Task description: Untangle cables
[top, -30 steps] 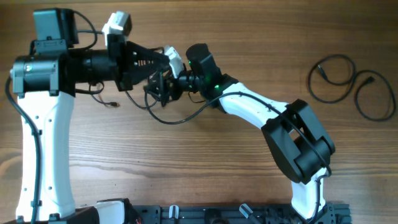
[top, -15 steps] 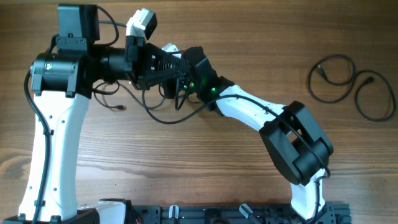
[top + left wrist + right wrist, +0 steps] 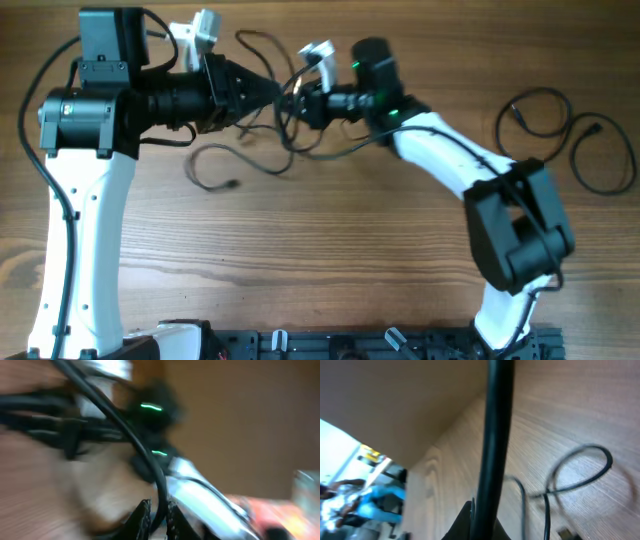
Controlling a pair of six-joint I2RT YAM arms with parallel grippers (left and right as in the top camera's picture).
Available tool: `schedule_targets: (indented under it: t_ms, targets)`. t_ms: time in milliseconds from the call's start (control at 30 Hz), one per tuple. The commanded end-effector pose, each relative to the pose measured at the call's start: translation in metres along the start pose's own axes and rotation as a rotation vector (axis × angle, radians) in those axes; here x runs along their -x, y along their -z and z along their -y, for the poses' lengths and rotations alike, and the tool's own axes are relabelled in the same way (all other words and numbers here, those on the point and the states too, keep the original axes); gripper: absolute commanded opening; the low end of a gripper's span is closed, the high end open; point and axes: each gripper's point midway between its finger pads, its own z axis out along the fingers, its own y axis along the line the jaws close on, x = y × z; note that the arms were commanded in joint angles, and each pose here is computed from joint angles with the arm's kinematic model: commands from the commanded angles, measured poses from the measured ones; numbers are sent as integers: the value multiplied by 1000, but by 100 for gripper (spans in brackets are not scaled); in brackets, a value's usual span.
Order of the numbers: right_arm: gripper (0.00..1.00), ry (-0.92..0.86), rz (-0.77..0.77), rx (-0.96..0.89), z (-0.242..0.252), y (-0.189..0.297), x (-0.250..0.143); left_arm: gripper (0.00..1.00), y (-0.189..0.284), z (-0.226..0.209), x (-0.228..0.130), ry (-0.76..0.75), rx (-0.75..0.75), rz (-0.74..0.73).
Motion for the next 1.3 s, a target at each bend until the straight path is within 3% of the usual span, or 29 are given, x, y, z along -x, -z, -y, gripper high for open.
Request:
schedule_targets:
  t_ms: [0, 233, 467, 633, 767, 900, 1000, 1267]
  targets:
    - [4, -55, -67, 225, -43, 21, 1, 15, 20, -58, 29, -16, 363, 203]
    - [4, 5, -108, 458, -94, 42, 17, 14, 24, -98, 32, 25, 530, 235]
    - [4, 53, -84, 494, -113, 51, 31, 15, 8, -133, 29, 87, 595, 173]
    - [4, -11, -71, 479, -113, 50, 37, 15, -7, -162, 30, 138, 644, 119]
    - [4, -65, 52, 460, -119, 55, 65, 16, -23, -186, 30, 193, 669, 58]
    - [4, -71, 126, 452, -120, 57, 78, 30, -41, -203, 25, 242, 654, -12]
    - [4, -89, 114, 439, -115, 54, 76, 59, -55, -207, 20, 279, 607, -65]
    - [4, -124, 94, 419, -107, 50, 72, 62, -81, -217, 17, 426, 530, -116]
